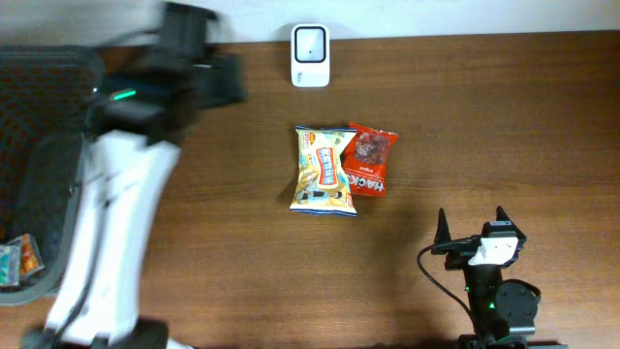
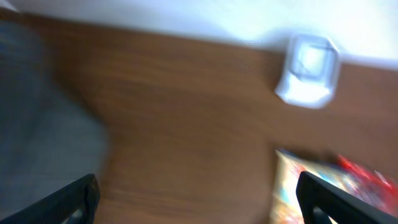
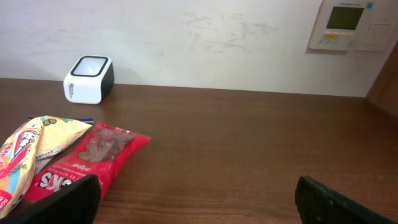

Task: Scan the item barcode
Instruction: 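Reach the left gripper into the basket and grasp the green tissue pack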

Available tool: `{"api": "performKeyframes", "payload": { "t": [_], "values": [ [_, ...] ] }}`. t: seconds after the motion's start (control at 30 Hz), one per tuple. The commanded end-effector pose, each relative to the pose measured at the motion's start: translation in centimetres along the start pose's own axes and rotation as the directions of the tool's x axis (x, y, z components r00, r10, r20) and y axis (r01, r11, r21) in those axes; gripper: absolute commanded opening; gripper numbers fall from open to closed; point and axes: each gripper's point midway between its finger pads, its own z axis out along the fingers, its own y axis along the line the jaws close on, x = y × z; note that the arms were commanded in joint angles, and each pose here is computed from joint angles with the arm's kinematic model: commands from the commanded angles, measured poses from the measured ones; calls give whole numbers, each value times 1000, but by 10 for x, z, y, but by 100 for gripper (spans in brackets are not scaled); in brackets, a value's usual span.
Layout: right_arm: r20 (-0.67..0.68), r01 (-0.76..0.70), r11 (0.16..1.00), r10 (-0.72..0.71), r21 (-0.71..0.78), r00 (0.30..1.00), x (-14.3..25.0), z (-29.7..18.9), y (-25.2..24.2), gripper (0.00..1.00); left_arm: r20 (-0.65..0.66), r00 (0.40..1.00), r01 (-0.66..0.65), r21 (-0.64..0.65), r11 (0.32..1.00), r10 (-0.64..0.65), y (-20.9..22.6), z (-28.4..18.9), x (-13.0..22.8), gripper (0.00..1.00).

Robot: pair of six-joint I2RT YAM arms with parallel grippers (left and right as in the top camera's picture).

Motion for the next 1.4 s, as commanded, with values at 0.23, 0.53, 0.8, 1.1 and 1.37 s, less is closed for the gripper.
{"api": "performKeyframes", "payload": {
  "t": [0.23, 0.53, 0.8, 1.1, 1.37],
  "values": [
    [-3, -8, 1000, 8, 0, 1000, 3, 0, 1, 98, -13, 951, 249, -561, 789, -310, 258, -55, 38, 100],
    [-3, -8, 1000, 8, 0, 1000, 3, 0, 1, 98, -164, 869, 261, -650, 714, -467, 314, 12, 119, 85],
    [-3, -8, 1000, 8, 0, 1000, 3, 0, 1, 99, -227, 824, 136, -811, 570, -520, 367, 68, 211, 87],
    [-3, -8, 1000, 8, 0, 1000, 3, 0, 1, 98, -265, 774, 111, -837, 536, -574, 396, 85, 253, 85],
    [-3, -8, 1000, 8, 0, 1000, 3, 0, 1, 98, -330, 747, 69, -825, 560, -578, 407, 94, 273, 70]
  ]
}}
